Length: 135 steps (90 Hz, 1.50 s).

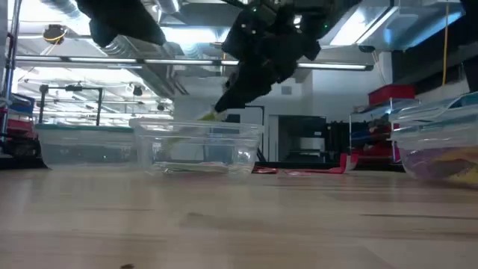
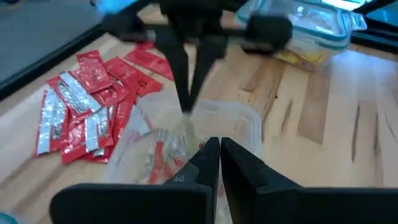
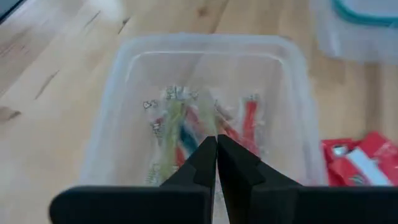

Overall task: Sort candy
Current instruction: Put the green candy stick into the square transparent bin, then close the square transparent bin

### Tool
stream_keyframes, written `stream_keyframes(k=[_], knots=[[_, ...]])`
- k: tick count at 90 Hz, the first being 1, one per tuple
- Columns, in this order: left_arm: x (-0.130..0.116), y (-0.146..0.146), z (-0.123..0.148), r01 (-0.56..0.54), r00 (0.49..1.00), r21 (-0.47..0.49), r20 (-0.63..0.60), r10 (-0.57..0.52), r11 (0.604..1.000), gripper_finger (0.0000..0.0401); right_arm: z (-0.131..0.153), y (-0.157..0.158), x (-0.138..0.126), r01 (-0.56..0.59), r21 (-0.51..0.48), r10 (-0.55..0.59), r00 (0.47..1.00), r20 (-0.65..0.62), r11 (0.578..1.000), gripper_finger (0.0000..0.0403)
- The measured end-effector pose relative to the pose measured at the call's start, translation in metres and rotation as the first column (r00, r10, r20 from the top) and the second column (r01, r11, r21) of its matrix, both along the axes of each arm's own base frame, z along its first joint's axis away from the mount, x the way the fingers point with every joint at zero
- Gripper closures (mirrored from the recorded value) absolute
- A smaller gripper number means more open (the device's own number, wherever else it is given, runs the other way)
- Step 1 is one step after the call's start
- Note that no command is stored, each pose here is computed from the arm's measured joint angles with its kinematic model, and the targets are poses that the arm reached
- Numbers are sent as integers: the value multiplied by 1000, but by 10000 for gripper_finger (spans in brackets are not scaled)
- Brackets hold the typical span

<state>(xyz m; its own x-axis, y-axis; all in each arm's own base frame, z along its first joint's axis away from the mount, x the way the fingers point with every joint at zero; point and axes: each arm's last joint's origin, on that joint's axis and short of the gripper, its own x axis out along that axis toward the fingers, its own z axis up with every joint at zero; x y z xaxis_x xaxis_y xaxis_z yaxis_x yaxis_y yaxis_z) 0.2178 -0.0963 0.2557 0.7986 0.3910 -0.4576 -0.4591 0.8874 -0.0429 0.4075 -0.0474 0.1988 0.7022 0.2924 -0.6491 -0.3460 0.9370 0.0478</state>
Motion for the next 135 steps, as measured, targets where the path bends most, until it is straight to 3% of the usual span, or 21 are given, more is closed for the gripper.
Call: stream_keyframes(k=[13, 27, 38, 45, 57, 72, 84, 96, 114, 135], knots=[[1, 4, 0, -26, 1000, -4, 5, 26, 1000, 401, -5, 5, 1, -21, -6, 21, 1000, -3, 1000, 377], [2, 6, 0, -42, 999, -13, 9, 42, 999, 401, -2, 5, 0, -52, -26, 52, 999, 6, 998, 296], [2, 7, -2, -44, 999, -26, -9, 44, 999, 401, 18, 6, -13, -127, -143, 127, 992, -5, 982, 230], [1, 11, -4, -66, 997, -42, -35, 65, 997, 401, 43, 5, -23, -86, -255, 94, 995, 21, 963, 208], [-1, 21, -10, -128, 989, -80, -91, 120, 989, 401, 77, 3, -51, -28, -387, 29, 1000, -1, 922, 200], [-3, 34, -14, -208, 969, -69, -147, 197, 976, 401, 111, 1, -97, 39, -435, -53, 998, -20, 899, 215], [-1, 43, -15, -233, 961, -42, -166, 223, 972, 401, 127, 5, -141, 213, -466, -234, 972, 12, 859, 236], [0, 49, -15, -245, 956, -26, -174, 237, 969, 401, 149, 22, -192, 361, -362, -359, 930, 77, 859, 257], [1, 49, -14, -235, 958, -19, -171, 229, 972, 401, 151, 51, -255, 440, -111, -437, 898, 51, 891, 275], [-3, 40, -20, -239, 962, -63, -154, 227, 969, 401, 123, 74, -281, 317, 181, -309, 949, -70, 931, 276]])
